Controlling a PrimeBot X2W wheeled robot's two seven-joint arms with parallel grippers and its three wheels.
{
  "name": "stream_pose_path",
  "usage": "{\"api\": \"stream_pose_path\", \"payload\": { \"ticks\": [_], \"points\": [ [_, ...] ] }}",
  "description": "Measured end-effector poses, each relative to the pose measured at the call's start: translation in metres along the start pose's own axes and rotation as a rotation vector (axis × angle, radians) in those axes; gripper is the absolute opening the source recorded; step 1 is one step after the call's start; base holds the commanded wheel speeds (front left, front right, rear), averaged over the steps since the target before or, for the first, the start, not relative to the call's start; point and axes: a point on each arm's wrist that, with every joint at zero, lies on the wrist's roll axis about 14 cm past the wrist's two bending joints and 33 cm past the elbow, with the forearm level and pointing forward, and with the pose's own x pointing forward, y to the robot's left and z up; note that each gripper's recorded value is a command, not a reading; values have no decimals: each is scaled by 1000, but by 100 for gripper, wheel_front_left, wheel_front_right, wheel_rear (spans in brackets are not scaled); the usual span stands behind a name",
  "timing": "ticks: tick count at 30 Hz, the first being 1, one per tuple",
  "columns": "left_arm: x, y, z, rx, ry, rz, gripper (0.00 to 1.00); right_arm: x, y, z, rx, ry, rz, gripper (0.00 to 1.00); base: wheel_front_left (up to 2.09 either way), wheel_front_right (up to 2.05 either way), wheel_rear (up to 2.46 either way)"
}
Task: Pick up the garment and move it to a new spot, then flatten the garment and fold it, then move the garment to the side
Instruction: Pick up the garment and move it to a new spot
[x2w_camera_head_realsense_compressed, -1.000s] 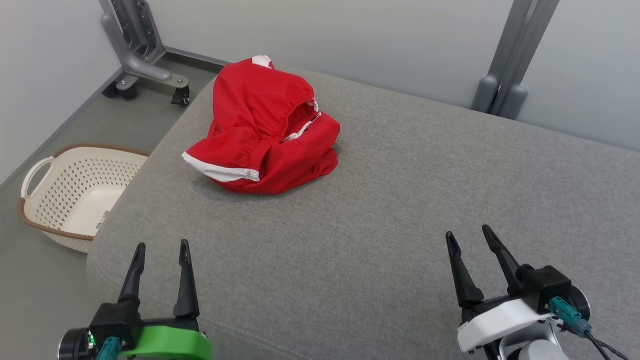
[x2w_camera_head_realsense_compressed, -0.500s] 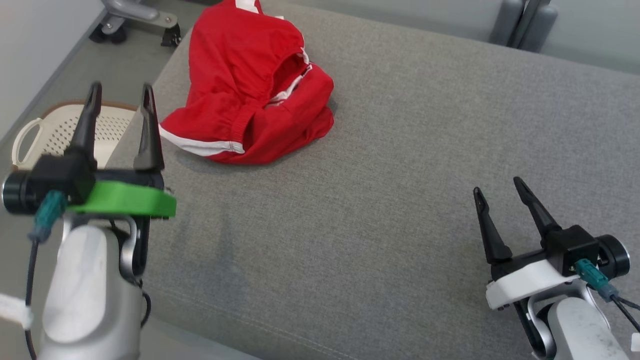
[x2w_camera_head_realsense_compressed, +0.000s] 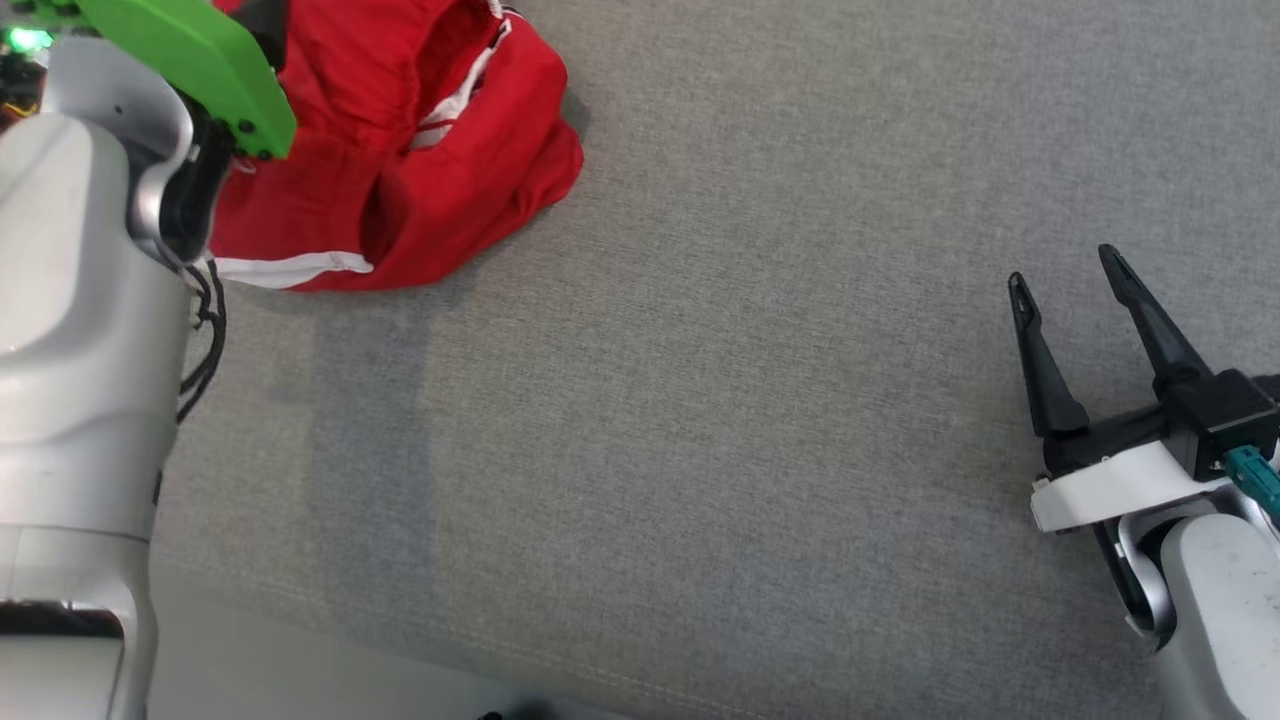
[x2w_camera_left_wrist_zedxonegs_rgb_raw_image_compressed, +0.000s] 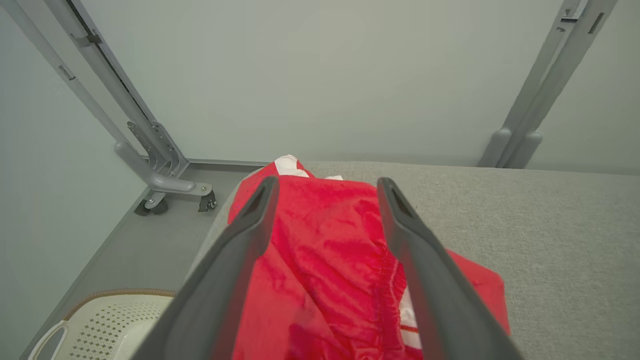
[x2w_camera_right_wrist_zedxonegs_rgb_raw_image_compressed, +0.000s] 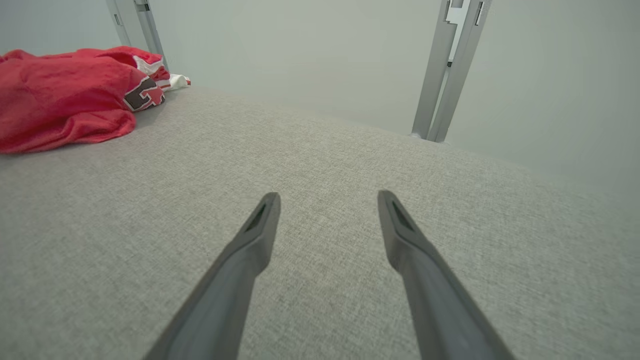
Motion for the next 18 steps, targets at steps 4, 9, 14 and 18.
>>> {"api": "stream_pose_path", "payload": {
  "ticks": [4,9,14,18],
  "points": [
    [23,-3,-38,-19,166,-4,100,-3,-14,-14,-4,25,-24,100,0,0,0],
    [41,-7,-89,-18,327,-1,100,-6,-31,-28,-12,44,-57,100,0,0,0],
    [46,-8,-139,-32,437,14,100,-8,-44,-40,-14,55,-87,100,0,0,0],
    [47,-4,-164,-20,485,31,100,-9,-50,-46,-10,58,-103,100,0,0,0]
  ]
}}
